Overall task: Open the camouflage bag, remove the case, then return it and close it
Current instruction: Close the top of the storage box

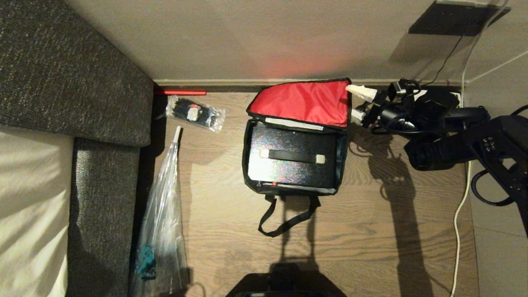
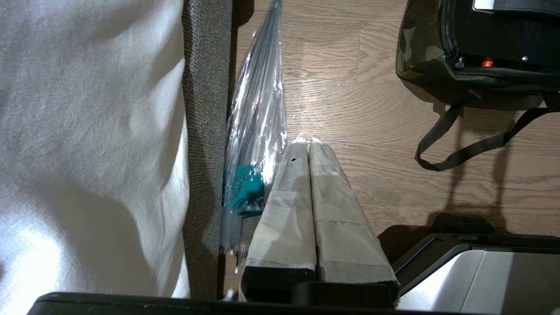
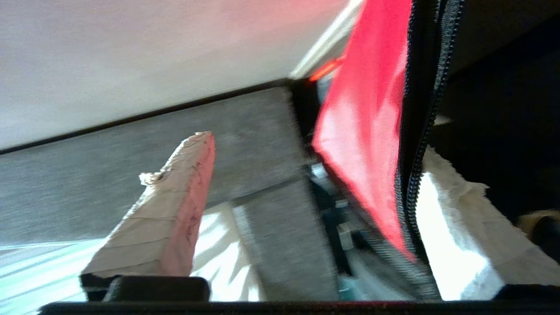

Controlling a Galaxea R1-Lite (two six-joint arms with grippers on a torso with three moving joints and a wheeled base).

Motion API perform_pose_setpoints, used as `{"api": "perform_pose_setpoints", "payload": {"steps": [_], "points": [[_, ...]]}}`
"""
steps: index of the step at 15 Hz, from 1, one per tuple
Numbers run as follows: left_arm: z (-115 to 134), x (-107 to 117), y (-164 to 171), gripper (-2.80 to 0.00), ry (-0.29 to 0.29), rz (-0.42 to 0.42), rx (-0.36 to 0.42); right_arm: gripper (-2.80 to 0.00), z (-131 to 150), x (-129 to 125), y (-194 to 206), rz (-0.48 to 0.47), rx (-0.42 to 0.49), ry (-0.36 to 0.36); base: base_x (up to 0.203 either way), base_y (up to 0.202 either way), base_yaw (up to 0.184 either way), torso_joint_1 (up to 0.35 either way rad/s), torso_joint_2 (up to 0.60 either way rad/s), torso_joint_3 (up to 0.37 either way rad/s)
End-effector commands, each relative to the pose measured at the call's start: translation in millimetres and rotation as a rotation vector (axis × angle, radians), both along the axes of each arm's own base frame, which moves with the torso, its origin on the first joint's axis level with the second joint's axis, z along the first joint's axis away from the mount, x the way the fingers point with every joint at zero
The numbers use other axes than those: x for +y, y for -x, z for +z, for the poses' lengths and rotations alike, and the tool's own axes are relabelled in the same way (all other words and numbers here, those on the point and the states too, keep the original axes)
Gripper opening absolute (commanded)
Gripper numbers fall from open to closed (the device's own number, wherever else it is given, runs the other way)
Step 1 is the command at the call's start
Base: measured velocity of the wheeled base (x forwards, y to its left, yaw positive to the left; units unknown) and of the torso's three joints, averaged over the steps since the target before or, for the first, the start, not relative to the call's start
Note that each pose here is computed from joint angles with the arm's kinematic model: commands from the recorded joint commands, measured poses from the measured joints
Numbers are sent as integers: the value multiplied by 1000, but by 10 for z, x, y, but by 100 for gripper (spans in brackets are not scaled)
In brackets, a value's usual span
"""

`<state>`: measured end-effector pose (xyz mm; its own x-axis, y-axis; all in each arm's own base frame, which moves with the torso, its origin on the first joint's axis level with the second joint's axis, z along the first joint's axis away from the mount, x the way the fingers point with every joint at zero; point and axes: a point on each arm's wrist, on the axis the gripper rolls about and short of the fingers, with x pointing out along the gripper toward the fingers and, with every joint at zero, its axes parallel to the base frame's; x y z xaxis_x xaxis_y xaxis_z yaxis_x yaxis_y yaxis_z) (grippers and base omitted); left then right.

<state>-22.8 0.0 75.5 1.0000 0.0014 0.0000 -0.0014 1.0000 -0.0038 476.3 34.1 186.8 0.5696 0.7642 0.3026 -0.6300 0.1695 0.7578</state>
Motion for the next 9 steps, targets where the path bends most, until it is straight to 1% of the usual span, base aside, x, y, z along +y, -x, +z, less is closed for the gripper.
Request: {"api": "perform_pose_setpoints", "payload": {"steps": [1, 2, 4, 6, 8, 9], "points": [[0, 0, 0, -280, 1, 0, 0, 0, 76, 2, 99, 39, -4, -26, 0, 0, 0, 0, 0, 0], [0, 0, 0, -280, 1, 0, 0, 0, 85, 3, 172, 74, 1, -32, 0, 0, 0, 0, 0, 0], [-4, 0, -1, -280, 1, 0, 2, 0, 129, 4, 228, 102, -9, -29, 0, 0, 0, 0, 0, 0], [0, 0, 0, -280, 1, 0, 0, 0, 234, 3, 423, 159, 17, -35, 0, 0, 0, 0, 0, 0], [0, 0, 0, -280, 1, 0, 0, 0, 233, 3, 608, 211, 41, -15, 0, 0, 0, 0, 0, 0], [0, 0, 0, -280, 1, 0, 0, 0, 272, 4, 688, 239, 28, 0, 0, 0, 0, 0, 0, 0]]}}
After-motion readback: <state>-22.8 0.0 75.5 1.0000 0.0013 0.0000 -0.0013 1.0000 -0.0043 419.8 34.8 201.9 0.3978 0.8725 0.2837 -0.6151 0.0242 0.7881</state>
